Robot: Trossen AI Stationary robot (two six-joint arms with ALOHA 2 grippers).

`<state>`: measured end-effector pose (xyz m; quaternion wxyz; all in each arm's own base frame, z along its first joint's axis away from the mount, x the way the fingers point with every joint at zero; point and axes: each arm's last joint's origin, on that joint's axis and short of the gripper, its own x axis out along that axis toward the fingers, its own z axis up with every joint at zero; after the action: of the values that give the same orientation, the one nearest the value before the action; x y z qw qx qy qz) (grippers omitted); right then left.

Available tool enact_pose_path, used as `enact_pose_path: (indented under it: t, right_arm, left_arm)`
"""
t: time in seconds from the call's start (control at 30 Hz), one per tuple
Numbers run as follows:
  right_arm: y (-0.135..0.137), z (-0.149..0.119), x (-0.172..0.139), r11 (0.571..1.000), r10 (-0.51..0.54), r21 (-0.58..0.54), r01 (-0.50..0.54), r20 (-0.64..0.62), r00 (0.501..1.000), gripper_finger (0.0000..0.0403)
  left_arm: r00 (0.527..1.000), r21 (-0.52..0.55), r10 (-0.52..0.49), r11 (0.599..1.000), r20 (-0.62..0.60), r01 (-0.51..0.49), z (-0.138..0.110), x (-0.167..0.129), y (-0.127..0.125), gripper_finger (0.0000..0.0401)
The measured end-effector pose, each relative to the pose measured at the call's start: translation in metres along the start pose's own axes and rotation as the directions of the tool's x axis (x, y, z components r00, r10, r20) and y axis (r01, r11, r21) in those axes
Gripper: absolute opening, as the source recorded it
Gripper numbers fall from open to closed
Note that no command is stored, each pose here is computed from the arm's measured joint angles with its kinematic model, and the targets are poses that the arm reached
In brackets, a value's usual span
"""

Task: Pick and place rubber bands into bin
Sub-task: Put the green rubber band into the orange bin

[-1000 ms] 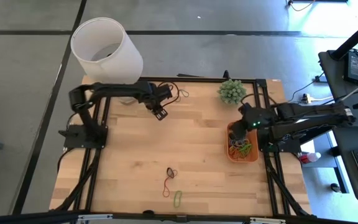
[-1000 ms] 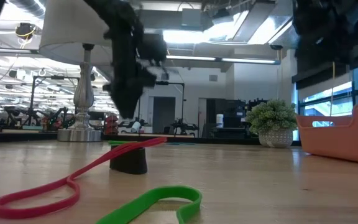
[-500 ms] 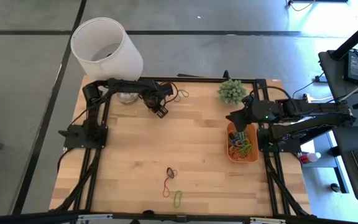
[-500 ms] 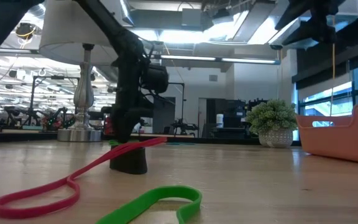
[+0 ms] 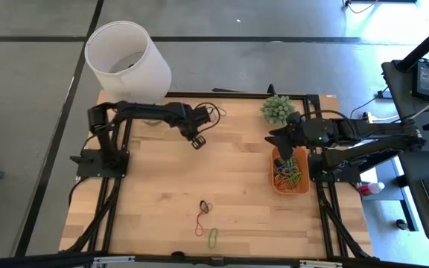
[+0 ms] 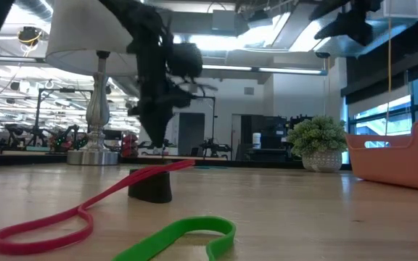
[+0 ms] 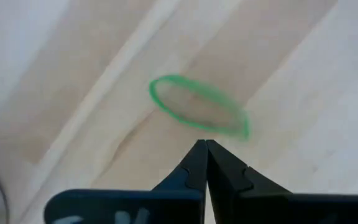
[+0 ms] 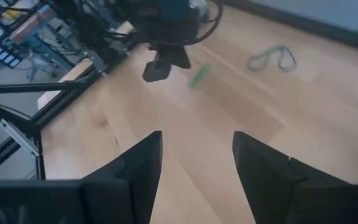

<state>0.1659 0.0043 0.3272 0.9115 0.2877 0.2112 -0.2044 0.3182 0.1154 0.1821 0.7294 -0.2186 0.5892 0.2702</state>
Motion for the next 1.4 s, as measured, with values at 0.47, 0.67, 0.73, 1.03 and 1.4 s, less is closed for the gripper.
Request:
enact_pose_path:
  t: [0.47,0.67,0.73,1.03,1.4]
  right_arm:
    - [0.017,-0.008,0.048,0.983,0.001,-0.181,-0.019,-0.1,0.995,0.0199]
    - [0.018,-0.014,0.059,0.982,-0.007,-0.189,-0.022,-0.151,0.989,0.0199]
    - [0.018,-0.014,0.059,0.982,-0.008,-0.188,-0.021,-0.152,0.988,0.0199]
    - [0.019,-0.014,0.059,0.982,0.0,-0.184,-0.03,-0.158,0.987,0.0199]
    - [0.019,-0.013,0.06,0.982,0.006,-0.183,-0.034,-0.151,0.989,0.0199]
  left_arm:
    - [0.944,-0.029,-0.017,0.999,0.329,0.028,-0.025,-0.075,-0.047,0.0001]
    - [0.951,-0.089,-0.027,0.994,0.308,0.057,-0.024,-0.066,-0.051,0.0025]
    - [0.95,-0.098,-0.024,0.994,0.311,0.057,-0.02,-0.06,-0.053,0.0045]
    - [0.967,-0.176,0.057,0.984,0.249,-0.013,0.001,-0.005,-0.046,0.0143]
    - [0.995,-0.25,0.071,0.967,0.068,-0.052,0.005,0.053,-0.036,0.0158]
